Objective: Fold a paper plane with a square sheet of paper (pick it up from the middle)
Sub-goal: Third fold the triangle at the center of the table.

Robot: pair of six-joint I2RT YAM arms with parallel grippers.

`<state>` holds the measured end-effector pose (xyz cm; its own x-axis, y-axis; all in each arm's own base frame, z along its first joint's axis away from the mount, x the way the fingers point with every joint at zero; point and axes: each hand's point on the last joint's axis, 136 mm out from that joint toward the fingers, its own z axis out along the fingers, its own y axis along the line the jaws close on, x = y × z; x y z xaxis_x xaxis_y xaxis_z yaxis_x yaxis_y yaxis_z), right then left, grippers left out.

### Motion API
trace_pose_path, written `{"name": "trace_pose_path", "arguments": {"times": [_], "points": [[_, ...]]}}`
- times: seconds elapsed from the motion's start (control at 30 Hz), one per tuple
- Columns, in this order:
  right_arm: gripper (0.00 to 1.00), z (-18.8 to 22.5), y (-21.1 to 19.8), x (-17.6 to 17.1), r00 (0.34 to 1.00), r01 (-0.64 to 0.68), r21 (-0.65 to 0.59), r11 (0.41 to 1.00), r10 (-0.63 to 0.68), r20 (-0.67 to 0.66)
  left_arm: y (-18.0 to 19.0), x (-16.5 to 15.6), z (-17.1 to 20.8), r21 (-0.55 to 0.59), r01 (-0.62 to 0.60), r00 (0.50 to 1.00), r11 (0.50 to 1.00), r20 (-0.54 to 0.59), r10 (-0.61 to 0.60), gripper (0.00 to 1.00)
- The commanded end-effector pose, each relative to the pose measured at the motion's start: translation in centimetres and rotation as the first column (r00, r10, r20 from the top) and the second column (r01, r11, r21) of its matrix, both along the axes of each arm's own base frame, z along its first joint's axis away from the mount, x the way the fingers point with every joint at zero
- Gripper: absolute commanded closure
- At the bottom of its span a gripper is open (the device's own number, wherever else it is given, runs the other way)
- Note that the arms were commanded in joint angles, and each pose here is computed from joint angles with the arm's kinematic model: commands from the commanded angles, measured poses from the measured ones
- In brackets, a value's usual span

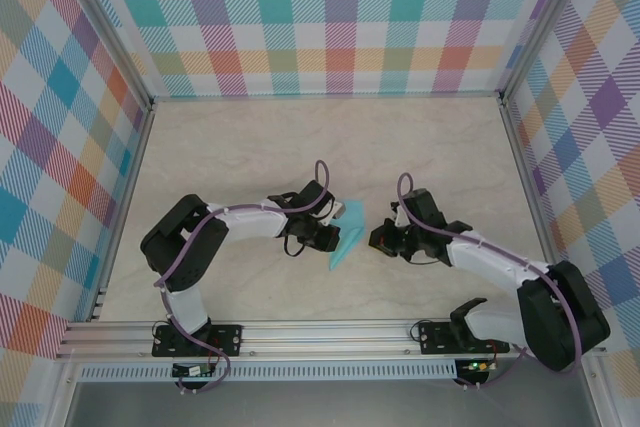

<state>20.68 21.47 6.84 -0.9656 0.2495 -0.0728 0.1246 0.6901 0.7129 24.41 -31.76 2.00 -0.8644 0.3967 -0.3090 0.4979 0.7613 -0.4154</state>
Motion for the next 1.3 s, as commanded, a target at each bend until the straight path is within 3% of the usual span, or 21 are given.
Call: {"name": "trace_pose_path", "arguments": {"times": [0.0, 0.13, 0.27, 0.47, 0.6, 1.03, 1.27], "points": [[1.0, 1.9, 2.2, 0.3, 0.999, -0.003, 0.108, 0.994, -0.003, 0.054, 0.6, -0.2, -1.4, 0.04, 0.017, 1.0, 0.999, -0.027, -0.016, 0.96], [0.99, 0.3, 1.6, 0.0, 1.0, 0.022, 0.023, 0.999, -0.022, 0.009, 0.6, -0.2, -1.2, 0.043, 0.021, 0.999, 0.999, -0.027, -0.02, 0.96], [0.96, 0.6, 0.1, 2.8, 0.998, 0.047, -0.113, 0.992, -0.04, 0.057, 0.6, -0.2, -1.1, 0.04, 0.019, 1.0, 0.999, -0.025, -0.018, 0.96], [1.0, 0.5, 0.2, 8.6, 0.999, 0.037, -0.116, 0.993, -0.034, 0.025, 0.7, -0.2, -1.1, 0.043, 0.013, 1.0, 0.999, -0.029, -0.012, 0.96], [1.0, -0.9, 1.8, 10.6, 0.999, -0.041, -0.111, 0.993, 0.037, -0.032, 0.8, -0.2, -1.2, 0.049, 0.012, 1.0, 0.999, -0.025, -0.011, 0.96], [1.0, -6.4, 1.4, 10.0, 0.976, -0.158, -0.217, 0.963, 0.119, -0.184, 0.5, -0.4, -0.1, 0.038, 0.032, 0.999, 0.999, -0.034, -0.03, 0.95], [1.0, -7.0, 1.1, 9.7, 0.972, -0.168, -0.235, 0.957, 0.121, -0.2, 0.2, 0.1, 0.6, 0.041, 0.041, 0.999, 0.998, -0.017, -0.04, 0.95]]}}
